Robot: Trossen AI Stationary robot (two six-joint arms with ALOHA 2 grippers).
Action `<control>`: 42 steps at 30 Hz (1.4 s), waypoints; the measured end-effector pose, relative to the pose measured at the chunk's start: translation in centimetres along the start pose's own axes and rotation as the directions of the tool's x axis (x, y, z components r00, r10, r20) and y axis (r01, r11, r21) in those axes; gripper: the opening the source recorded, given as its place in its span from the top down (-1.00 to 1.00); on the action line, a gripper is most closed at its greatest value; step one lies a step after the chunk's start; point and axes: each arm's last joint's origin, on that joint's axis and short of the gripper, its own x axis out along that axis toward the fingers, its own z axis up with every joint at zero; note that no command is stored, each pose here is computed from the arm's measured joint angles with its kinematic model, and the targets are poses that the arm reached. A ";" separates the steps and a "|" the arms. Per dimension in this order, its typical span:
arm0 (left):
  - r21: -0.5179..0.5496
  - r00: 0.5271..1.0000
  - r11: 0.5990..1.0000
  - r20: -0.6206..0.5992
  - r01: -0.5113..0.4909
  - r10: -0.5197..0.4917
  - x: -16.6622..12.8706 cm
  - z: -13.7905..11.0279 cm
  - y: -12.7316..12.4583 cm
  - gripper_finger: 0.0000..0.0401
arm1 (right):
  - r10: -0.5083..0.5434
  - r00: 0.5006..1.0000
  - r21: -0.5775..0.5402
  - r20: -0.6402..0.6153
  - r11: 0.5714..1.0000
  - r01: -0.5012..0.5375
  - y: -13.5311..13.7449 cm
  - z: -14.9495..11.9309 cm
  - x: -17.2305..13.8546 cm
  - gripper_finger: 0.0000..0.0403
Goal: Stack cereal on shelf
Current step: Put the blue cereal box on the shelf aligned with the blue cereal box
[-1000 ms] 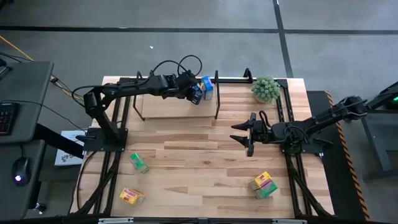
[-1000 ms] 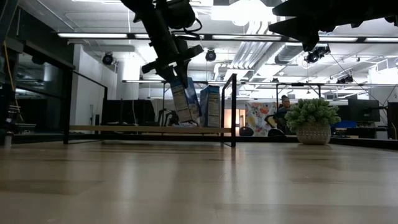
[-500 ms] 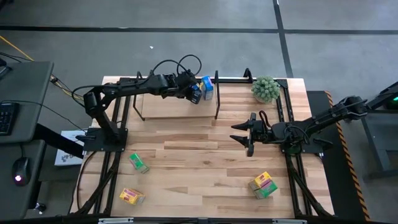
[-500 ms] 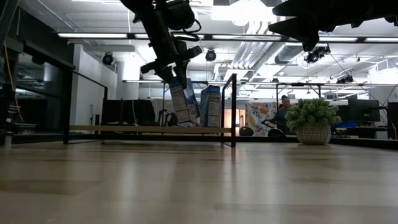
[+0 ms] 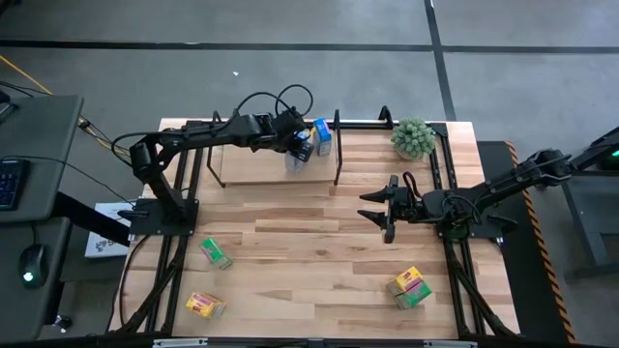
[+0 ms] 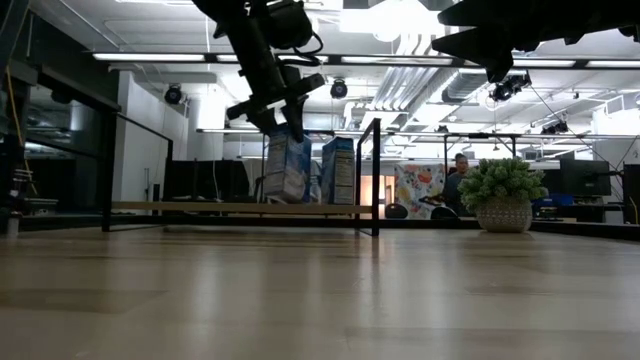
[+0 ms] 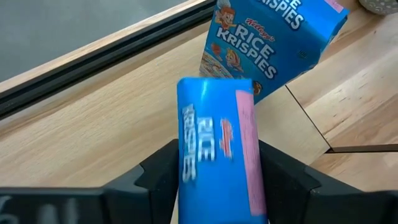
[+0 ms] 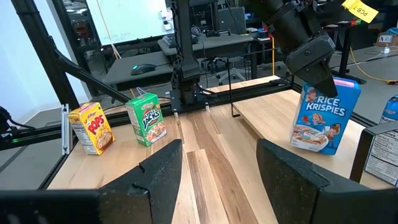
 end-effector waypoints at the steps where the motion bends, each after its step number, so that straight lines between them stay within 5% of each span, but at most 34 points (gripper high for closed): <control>1: 0.000 1.000 1.000 0.000 0.000 0.000 0.0 0.0 0.0 0.07 | 0.000 1.000 0.000 0.000 1.000 0.000 0.0 0.0 0.0 0.01; 29: 0.050 1.000 0.998 -0.006 0.025 -0.025 -0.1 0.1 -0.1 0.04 | 0.000 1.000 -0.004 0.000 1.000 0.000 0.0 0.0 0.0 0.01; 42: 0.059 0.995 0.995 0.059 0.075 -0.078 -2.4 2.3 -0.9 0.04 | -0.001 1.000 -0.004 -0.001 1.000 0.001 0.0 0.0 0.0 0.01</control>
